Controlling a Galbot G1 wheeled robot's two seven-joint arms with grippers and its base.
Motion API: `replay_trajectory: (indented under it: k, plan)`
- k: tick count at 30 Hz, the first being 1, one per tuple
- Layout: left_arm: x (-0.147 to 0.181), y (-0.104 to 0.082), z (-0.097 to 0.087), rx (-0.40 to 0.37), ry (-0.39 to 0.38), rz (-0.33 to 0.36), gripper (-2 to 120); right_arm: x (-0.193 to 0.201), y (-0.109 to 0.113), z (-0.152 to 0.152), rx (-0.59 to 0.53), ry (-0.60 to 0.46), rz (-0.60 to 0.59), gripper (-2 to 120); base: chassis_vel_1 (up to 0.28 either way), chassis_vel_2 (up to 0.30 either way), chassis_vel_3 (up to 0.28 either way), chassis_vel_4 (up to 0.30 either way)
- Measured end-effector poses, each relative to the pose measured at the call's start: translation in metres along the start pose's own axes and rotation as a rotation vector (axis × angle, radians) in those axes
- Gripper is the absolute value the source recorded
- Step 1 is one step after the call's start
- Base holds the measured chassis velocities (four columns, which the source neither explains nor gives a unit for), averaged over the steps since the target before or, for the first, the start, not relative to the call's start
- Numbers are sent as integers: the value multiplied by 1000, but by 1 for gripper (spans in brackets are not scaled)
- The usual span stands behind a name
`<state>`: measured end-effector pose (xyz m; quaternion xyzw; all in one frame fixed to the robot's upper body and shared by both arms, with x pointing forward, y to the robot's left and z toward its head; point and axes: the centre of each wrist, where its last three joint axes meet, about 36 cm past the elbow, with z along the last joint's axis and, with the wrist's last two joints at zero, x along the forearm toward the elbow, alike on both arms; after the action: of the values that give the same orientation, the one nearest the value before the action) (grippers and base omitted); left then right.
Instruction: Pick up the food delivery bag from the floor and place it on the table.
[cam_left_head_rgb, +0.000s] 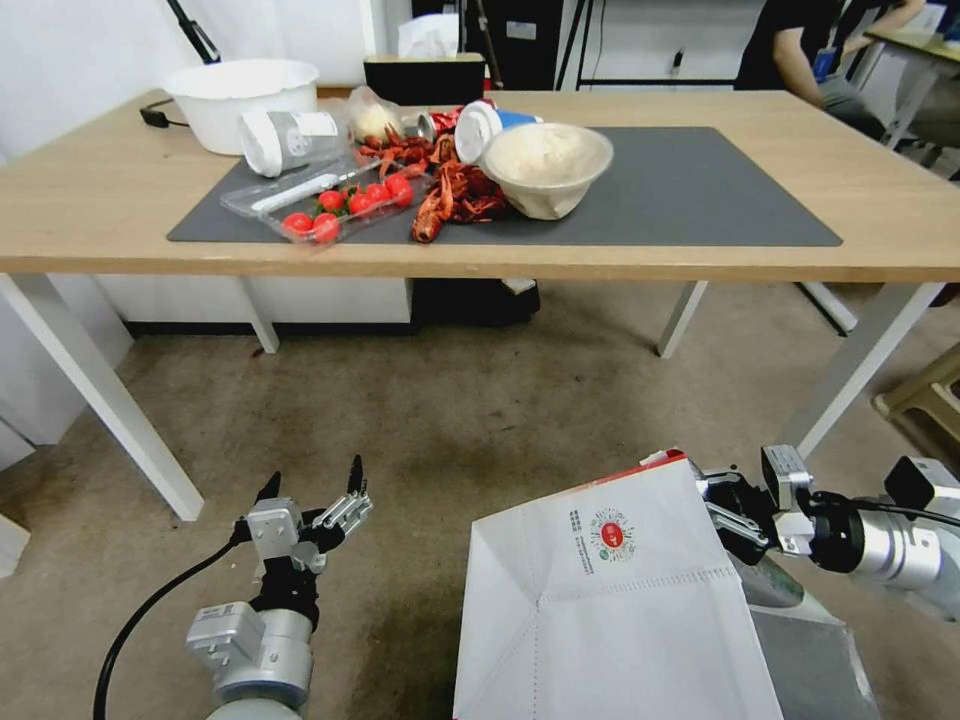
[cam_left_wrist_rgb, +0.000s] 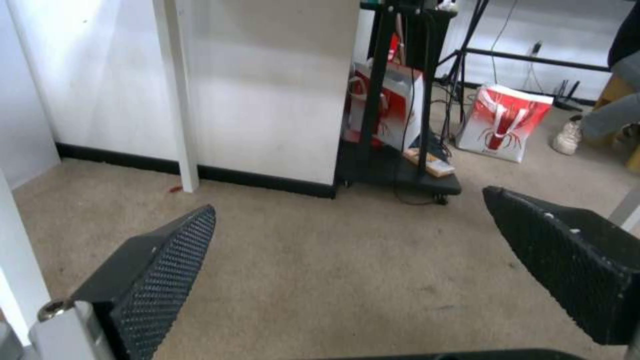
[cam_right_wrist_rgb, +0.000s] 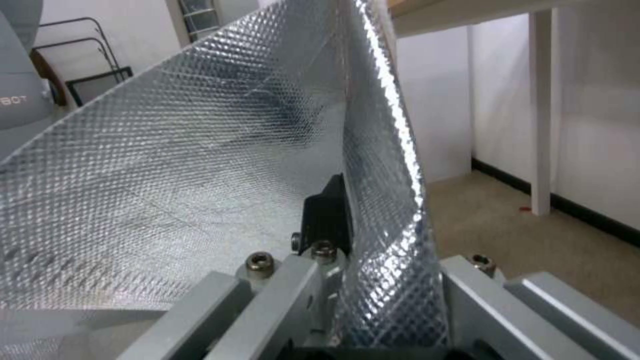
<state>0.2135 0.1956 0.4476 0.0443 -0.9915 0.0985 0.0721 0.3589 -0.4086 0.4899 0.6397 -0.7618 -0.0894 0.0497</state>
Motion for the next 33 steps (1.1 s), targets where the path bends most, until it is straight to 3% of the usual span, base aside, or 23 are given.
replay_trajectory:
  k: [33]
  plan:
    - [1,0,-3,-4,-8,3,100,-4,2,-2,4,-21,-3,0,0,0,0,0]
